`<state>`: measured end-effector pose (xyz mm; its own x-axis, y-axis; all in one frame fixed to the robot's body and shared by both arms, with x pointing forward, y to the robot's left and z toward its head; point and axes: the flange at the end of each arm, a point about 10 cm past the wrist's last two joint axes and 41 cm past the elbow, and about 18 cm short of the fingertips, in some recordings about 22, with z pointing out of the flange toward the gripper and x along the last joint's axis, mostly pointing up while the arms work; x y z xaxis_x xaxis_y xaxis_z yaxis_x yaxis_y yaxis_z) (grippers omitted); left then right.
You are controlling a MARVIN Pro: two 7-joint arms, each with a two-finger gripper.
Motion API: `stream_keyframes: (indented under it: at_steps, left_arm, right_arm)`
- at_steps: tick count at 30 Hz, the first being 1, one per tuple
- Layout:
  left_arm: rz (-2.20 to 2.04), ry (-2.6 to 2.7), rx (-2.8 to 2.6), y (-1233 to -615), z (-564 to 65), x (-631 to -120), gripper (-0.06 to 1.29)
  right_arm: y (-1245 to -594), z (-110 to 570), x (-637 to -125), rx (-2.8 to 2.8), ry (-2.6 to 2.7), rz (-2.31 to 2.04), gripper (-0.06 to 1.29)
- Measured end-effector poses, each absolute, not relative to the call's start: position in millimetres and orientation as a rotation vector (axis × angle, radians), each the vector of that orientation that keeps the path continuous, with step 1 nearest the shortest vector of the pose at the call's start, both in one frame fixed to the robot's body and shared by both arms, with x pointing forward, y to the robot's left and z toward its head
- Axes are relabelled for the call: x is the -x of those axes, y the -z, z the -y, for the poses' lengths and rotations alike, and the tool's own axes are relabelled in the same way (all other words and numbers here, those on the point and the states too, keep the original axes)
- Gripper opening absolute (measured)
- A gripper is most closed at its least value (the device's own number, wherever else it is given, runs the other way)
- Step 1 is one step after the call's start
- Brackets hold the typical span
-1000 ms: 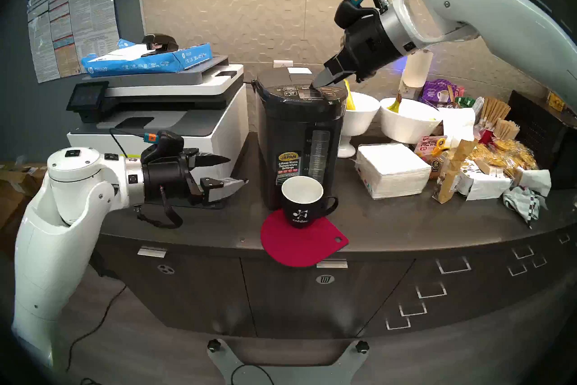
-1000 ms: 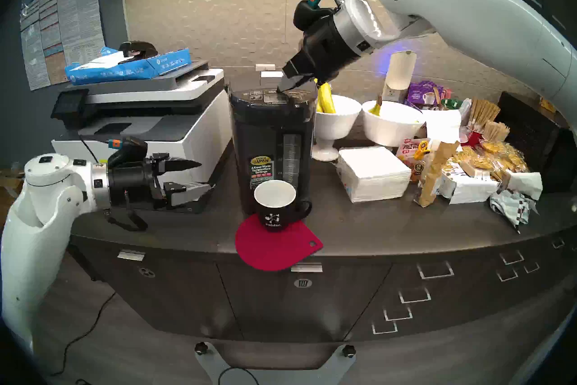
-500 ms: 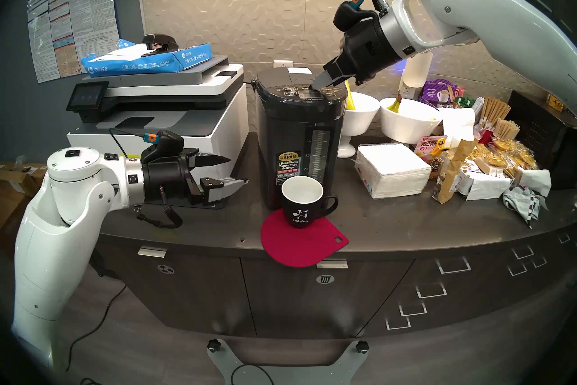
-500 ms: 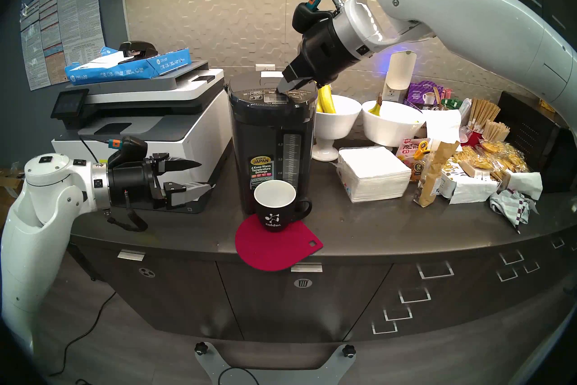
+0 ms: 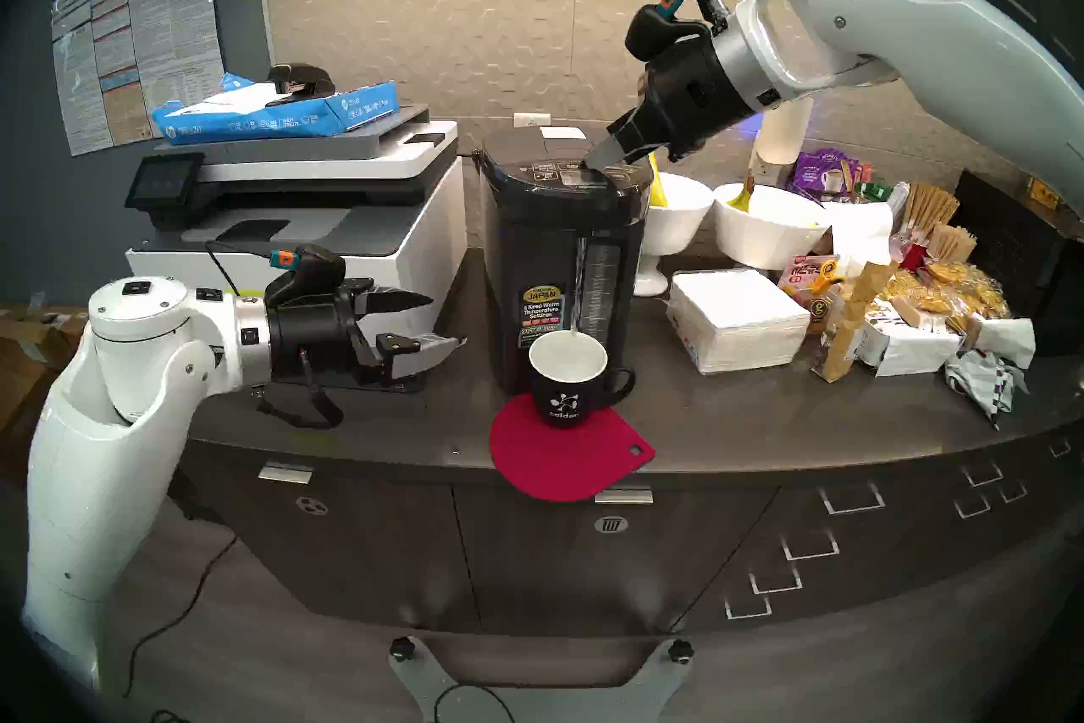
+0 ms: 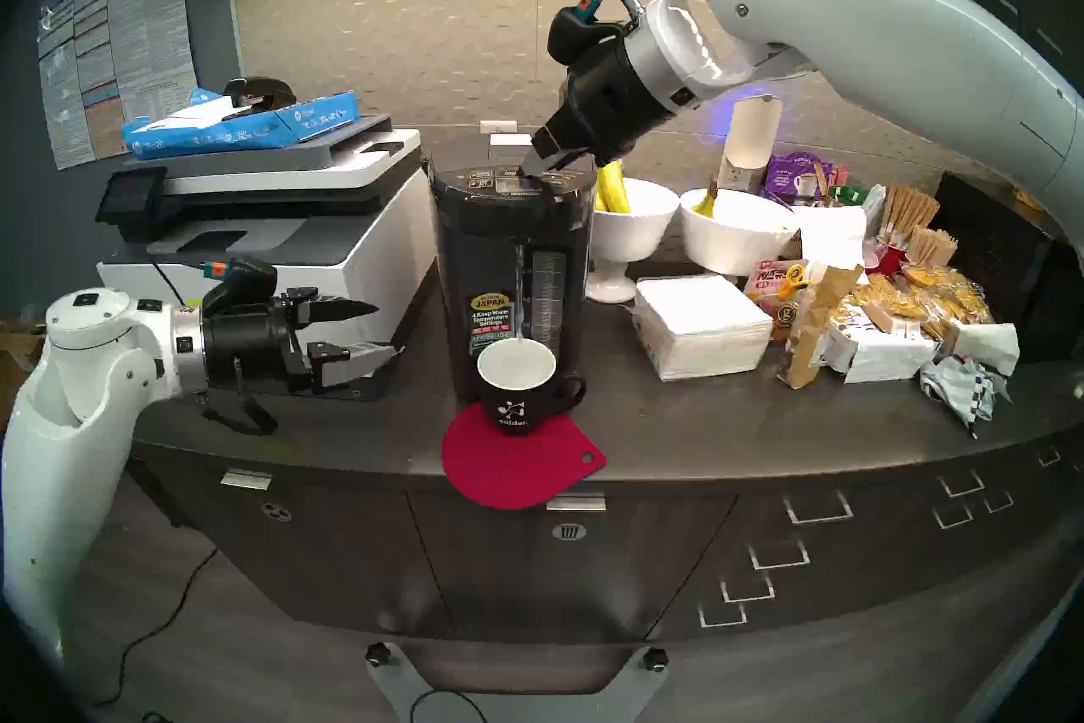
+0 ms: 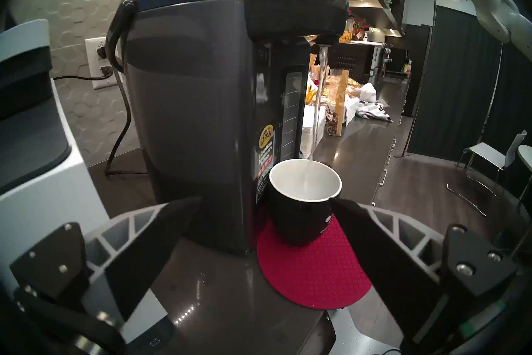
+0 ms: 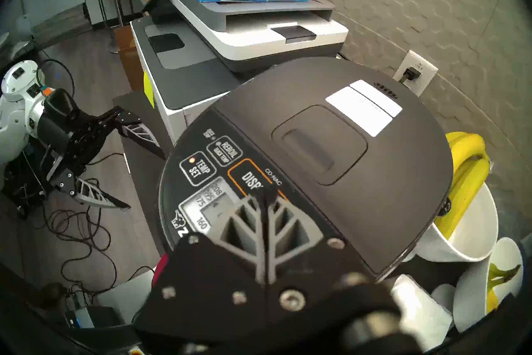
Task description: Press the water dispenser button and fill the cup
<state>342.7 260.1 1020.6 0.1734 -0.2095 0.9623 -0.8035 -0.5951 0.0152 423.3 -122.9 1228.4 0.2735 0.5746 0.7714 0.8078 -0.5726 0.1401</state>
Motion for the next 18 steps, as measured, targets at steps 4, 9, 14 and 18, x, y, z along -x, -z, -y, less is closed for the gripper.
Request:
stream_keyframes:
  at_steps: [4,9,14,18]
  left_arm:
    - [0.952,-1.440,-1.918,-1020.6,-260.1,-342.7,1.27]
    - [0.952,-1.440,-1.918,-1020.6,-260.1,-342.7,1.27]
    - [0.952,-1.440,-1.918,-1020.6,-260.1,-342.7,1.27]
    - [0.952,-1.440,-1.918,-1020.6,-260.1,-342.7,1.27]
  right_arm:
    - [-1228.4,123.1,-423.5,2.265,1.187,1.273,-0.03]
    - [-1228.3,123.2,-423.8,2.264,1.186,1.276,-0.03]
    - [-1228.3,123.4,-424.1,2.262,1.185,1.279,-0.02]
    - [-1228.3,123.3,-424.3,2.262,1.185,1.280,-0.02]
